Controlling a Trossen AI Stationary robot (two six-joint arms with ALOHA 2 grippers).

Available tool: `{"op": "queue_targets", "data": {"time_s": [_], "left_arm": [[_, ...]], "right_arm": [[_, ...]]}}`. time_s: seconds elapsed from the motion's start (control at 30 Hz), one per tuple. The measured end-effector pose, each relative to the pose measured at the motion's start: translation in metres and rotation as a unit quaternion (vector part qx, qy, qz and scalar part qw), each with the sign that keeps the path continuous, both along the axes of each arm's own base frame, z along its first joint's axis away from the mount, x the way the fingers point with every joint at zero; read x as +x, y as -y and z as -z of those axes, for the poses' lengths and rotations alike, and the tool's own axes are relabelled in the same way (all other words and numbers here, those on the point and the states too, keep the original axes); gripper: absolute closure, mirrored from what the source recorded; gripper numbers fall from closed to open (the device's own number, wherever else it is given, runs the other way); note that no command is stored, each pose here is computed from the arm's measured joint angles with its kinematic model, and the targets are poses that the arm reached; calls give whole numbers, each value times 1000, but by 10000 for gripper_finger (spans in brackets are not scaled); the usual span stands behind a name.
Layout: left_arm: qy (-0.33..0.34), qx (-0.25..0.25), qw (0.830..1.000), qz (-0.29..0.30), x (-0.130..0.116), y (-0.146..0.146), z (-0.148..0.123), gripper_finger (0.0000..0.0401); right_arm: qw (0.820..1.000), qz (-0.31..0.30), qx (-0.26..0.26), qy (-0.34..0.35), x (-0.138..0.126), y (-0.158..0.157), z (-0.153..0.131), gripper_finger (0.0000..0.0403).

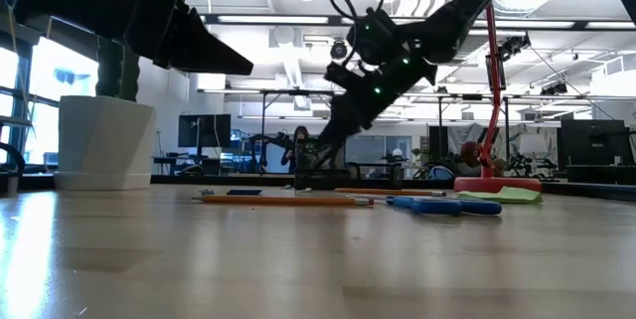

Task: Pick and place office supplies into organizer
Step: Put the middle blue binder clip into the bottom left section of the desk organizer

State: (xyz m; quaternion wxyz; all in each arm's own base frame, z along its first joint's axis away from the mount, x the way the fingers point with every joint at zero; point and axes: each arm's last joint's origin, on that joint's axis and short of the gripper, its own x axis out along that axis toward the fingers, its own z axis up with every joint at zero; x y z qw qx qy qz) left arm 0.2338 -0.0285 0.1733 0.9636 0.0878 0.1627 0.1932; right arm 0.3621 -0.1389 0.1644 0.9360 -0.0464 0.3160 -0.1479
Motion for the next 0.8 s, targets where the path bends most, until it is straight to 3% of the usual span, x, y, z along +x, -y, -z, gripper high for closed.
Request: {"op": "queue_targets", "data": {"time_s": [0.3, 0.43, 0.8], "left_arm": [[-3, 1, 1000, 0, 0, 0, 1, 251], [-4, 1, 1000, 0, 0, 0, 1, 251], [-4, 1, 1000, 0, 0, 0, 1, 251]], "right_arm": [[999, 39, 10, 24, -12, 51, -17, 336], [999, 40, 22, 28, -16, 56, -17, 336], [998, 67, -9, 14, -16, 58, -16, 336]]}}
